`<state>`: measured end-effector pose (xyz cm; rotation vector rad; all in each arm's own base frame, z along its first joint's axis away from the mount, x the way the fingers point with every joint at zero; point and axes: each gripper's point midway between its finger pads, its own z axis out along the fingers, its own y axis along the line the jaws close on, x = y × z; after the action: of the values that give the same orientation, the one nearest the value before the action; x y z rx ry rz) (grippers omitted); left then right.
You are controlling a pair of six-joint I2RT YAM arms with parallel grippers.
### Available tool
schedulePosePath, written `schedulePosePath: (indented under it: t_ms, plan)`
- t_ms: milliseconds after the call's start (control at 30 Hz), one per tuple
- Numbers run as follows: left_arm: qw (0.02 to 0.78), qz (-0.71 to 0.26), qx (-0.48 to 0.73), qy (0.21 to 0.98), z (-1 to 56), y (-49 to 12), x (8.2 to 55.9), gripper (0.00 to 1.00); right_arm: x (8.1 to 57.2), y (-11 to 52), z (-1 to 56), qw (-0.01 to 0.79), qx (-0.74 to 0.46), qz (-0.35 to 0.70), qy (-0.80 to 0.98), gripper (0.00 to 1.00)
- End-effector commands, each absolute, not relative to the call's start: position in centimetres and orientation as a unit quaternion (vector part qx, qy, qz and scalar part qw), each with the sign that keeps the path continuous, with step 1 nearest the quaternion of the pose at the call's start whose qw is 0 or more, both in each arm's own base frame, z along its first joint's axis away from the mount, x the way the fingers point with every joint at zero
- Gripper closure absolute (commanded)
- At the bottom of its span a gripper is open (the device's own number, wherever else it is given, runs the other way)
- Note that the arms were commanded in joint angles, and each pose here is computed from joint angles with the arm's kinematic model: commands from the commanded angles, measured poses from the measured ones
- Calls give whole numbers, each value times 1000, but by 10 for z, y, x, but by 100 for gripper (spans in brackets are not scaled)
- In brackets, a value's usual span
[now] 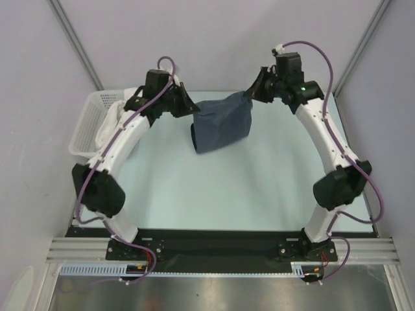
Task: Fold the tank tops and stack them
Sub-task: Fold the tank top
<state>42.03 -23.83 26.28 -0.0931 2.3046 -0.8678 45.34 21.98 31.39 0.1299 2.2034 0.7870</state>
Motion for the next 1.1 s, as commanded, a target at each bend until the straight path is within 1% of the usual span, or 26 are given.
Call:
schedulePosePath:
  t_ms: [0, 33, 67, 100, 167, 200, 233, 300, 333, 400, 467, 533, 633, 700, 733, 767, 800, 867, 900, 1067]
  plan:
    - [301, -330, -18, 894, 253, -223, 354, 100, 383, 208, 292, 330, 33, 308, 892, 100]
    - [281, -340, -22, 897, 239, -224, 340, 100, 374, 208, 285, 326, 30, 323, 888, 100]
    - [281, -354, -17, 892, 231, -226, 330, 100, 361, 202, 267, 317, 37, 314, 894, 100]
    - [276, -355, -14, 893, 218, -223, 303, 100, 333, 194, 259, 320, 43, 311, 894, 100]
    - [277, -353, -18, 893, 217, -220, 279, 100, 309, 189, 258, 323, 46, 317, 891, 100]
    - [289, -363, 0, 886, 232, -224, 257, 100, 294, 189, 253, 314, 43, 317, 894, 100]
    - [283, -364, 1, 887, 231, -225, 243, 100, 274, 186, 260, 314, 37, 320, 893, 100]
    - [280, -375, 18, 883, 240, -230, 212, 100, 255, 183, 262, 311, 32, 319, 895, 100]
    - [264, -380, 12, 886, 232, -231, 201, 100, 239, 184, 258, 297, 29, 319, 900, 100]
    - [234, -388, 17, 891, 220, -231, 176, 100, 219, 178, 262, 301, 31, 322, 897, 100]
    - [213, -387, 7, 897, 209, -228, 161, 100, 195, 172, 256, 289, 38, 325, 900, 100]
    - [214, -395, 1, 894, 210, -219, 145, 100, 179, 166, 251, 280, 45, 328, 901, 100]
    - [208, -402, 4, 892, 221, -216, 135, 99, 169, 162, 251, 272, 47, 326, 904, 100]
    - [204, -398, 14, 894, 229, -219, 138, 100, 171, 164, 266, 284, 44, 333, 898, 100]
    - [220, -404, 27, 888, 247, -222, 143, 100, 172, 164, 271, 286, 42, 333, 897, 100]
    - [208, -395, 27, 895, 248, -223, 144, 100, 174, 166, 280, 294, 38, 338, 893, 100]
    - [224, -408, 35, 884, 270, -227, 148, 100, 177, 169, 296, 306, 31, 344, 887, 100]
    - [239, -410, 37, 880, 288, -228, 154, 100, 178, 171, 314, 324, 22, 347, 880, 100]
    - [263, -421, 42, 867, 315, -228, 156, 100, 176, 174, 335, 342, 10, 357, 869, 100]
    - [298, -439, 55, 846, 361, -223, 151, 100, 172, 178, 367, 365, -3, 374, 853, 100]
